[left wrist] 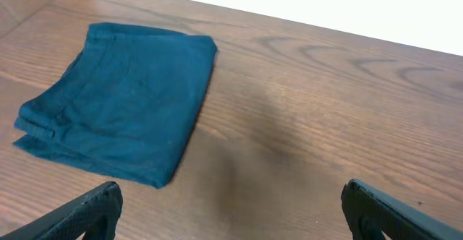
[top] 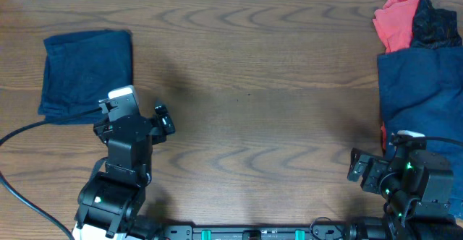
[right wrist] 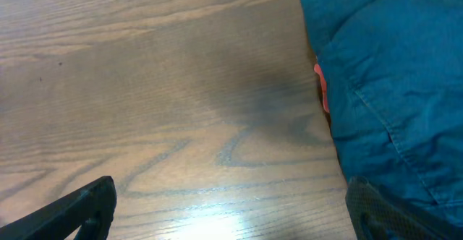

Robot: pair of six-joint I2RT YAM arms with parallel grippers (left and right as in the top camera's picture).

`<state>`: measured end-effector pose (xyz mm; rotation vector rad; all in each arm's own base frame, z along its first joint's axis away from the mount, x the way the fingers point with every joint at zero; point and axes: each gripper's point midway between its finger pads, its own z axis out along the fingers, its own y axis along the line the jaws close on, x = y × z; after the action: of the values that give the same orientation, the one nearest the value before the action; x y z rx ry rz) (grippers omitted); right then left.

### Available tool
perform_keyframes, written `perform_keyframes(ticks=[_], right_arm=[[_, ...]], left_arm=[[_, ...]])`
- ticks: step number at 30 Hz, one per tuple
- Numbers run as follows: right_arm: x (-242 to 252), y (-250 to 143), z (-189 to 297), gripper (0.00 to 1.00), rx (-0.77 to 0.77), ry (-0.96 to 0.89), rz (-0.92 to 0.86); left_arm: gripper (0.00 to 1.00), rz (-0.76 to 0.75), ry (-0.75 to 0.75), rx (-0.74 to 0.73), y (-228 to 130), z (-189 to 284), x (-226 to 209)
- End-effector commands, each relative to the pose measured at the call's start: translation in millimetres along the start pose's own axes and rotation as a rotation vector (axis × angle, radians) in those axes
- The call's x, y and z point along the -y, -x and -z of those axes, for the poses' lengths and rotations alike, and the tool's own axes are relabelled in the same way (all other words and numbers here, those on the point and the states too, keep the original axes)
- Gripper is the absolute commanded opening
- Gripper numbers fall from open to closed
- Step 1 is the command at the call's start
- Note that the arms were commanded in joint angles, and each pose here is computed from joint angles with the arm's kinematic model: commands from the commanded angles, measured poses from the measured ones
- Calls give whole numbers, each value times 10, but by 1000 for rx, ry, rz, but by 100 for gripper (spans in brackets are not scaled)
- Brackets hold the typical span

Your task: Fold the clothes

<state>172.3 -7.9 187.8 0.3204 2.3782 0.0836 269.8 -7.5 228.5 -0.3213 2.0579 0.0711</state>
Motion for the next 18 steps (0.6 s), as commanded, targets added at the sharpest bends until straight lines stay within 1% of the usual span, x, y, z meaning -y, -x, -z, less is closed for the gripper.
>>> perform_keyframes(ticks=[1,10,18], right_arm=[[30,-16,-11,99,-4,-15,-13],[18,-18,30,99,16,-5,-8],[-177,-23,248,99,123,110,74]], left_arm=[[98,11,28,-8,-14,17,-65],[98,-18,50,-64,-155,24,-122],[98,-19,49,-63,-154,24,-122]])
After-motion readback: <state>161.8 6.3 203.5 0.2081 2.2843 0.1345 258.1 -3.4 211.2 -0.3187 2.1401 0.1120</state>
